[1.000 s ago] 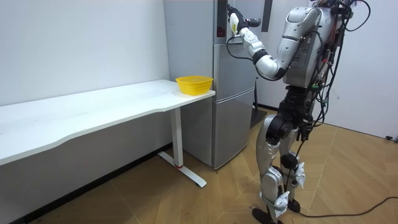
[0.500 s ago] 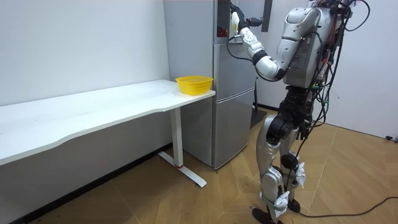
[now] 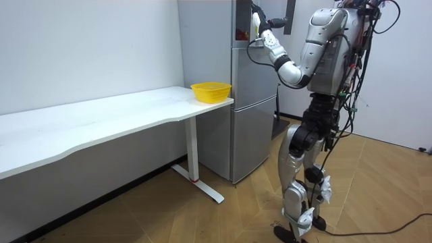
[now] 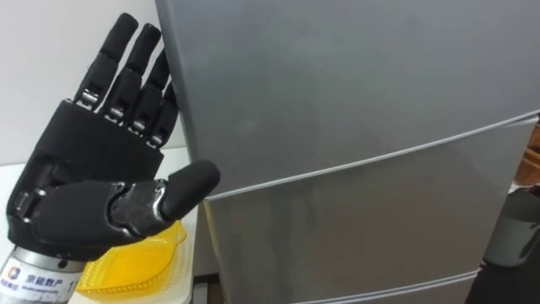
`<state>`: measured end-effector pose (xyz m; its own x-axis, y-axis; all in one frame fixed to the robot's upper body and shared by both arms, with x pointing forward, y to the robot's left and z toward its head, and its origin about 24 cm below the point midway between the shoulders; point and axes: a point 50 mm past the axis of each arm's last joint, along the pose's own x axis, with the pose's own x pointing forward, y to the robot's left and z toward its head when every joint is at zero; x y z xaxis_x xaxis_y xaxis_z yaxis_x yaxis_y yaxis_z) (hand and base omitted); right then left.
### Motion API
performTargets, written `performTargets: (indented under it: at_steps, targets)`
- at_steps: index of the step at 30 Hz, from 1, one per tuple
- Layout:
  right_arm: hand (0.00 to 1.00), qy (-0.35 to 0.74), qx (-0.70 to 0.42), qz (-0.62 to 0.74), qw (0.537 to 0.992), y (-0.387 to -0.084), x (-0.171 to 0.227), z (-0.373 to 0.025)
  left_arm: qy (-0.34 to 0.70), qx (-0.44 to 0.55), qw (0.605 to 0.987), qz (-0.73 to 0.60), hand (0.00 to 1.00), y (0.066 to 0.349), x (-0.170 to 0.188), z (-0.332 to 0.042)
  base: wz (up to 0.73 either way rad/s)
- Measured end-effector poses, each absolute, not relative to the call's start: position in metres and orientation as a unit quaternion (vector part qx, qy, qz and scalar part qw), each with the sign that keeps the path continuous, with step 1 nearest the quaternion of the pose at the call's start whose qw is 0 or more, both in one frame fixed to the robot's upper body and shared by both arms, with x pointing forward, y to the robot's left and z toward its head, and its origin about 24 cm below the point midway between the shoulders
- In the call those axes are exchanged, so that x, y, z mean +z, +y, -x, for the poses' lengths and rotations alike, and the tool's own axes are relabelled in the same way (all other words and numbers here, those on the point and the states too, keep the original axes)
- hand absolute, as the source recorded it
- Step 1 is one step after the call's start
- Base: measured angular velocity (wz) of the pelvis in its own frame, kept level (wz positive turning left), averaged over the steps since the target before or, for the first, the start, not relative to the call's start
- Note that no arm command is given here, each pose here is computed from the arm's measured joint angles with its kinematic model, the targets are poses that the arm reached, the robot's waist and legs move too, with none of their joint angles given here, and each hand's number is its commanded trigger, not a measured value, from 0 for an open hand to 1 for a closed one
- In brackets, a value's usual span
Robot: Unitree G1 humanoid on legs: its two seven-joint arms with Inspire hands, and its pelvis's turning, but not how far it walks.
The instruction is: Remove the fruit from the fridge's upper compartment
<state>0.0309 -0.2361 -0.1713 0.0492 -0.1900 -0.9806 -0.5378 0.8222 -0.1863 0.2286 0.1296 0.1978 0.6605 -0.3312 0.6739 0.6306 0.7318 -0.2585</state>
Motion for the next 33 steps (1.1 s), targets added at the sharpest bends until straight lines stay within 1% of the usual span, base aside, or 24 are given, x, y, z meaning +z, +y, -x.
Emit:
performTargets:
  at_steps: [17,26,33]
  targets:
    - [0.0,0.684,0.147,0.253,0.668,-0.235,-0.171,-0.03,-0.318,-0.284,0.871,0.245,0.0,0.126,0.198,-0.227,0.0]
    - [0.0,0.686,0.156,0.244,0.668,-0.234,-0.171,-0.032,-0.307,-0.311,0.849,0.298,0.0,0.117,0.197,-0.225,0.06]
    - [0.0,0.673,0.153,0.258,0.676,-0.236,-0.17,-0.047,-0.306,-0.329,0.833,0.322,0.0,0.107,0.197,-0.221,0.03]
